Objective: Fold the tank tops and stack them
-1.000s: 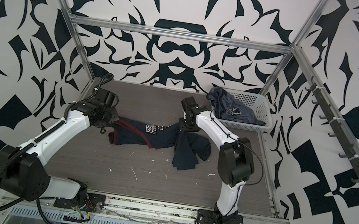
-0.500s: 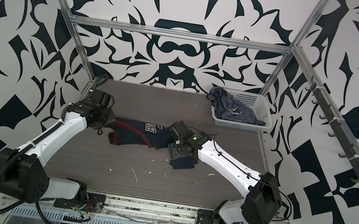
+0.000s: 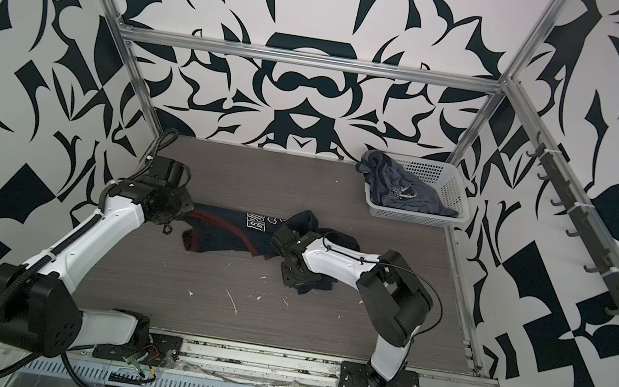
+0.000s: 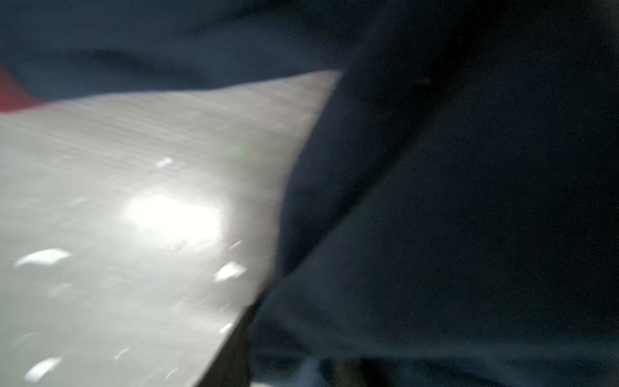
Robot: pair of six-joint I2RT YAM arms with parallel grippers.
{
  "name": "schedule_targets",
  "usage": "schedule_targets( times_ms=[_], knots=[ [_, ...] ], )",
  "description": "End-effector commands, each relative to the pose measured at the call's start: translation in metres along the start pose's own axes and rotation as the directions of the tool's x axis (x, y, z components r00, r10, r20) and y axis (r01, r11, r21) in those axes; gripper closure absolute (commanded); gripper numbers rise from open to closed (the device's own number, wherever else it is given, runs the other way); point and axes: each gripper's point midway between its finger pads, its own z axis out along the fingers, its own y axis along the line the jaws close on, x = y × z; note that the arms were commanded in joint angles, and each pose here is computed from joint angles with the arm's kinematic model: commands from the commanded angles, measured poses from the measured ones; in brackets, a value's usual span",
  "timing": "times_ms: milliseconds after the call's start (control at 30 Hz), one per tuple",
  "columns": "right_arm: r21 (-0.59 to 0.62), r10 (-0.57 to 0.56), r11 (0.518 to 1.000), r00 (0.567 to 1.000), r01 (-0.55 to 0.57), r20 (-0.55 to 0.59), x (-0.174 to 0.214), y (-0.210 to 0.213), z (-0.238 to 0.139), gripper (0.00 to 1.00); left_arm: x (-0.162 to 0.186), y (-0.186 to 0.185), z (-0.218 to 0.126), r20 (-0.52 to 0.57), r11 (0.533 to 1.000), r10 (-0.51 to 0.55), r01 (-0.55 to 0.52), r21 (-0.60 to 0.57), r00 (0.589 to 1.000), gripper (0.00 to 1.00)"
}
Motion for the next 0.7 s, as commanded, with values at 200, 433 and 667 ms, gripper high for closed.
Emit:
schedule_targets(
  times_ms=[200,433,667],
  knots=[
    [0.030,-0.126,0.992,0.957,0.122,0.261,-0.024,-0.034,-0.127,1.00,-0.044,0.052,-0.065,0.156,0.994,-0.076,0.087,-0.067,0.985,1.00],
    [0.017,-0.169,0.985,0.932,0.172,0.321,0.005,-0.070,-0.213,1.00,-0.076,0.057,-0.150,0.352,0.996,-0.089,0.087,0.021,0.932,1.00],
    [-0.168,0.087,0.985,0.947,-0.036,0.308,-0.035,-0.101,-0.193,1.00,-0.086,0.050,-0.120,0.302,0.993,-0.109,0.118,-0.011,0.947,1.00]
  ],
)
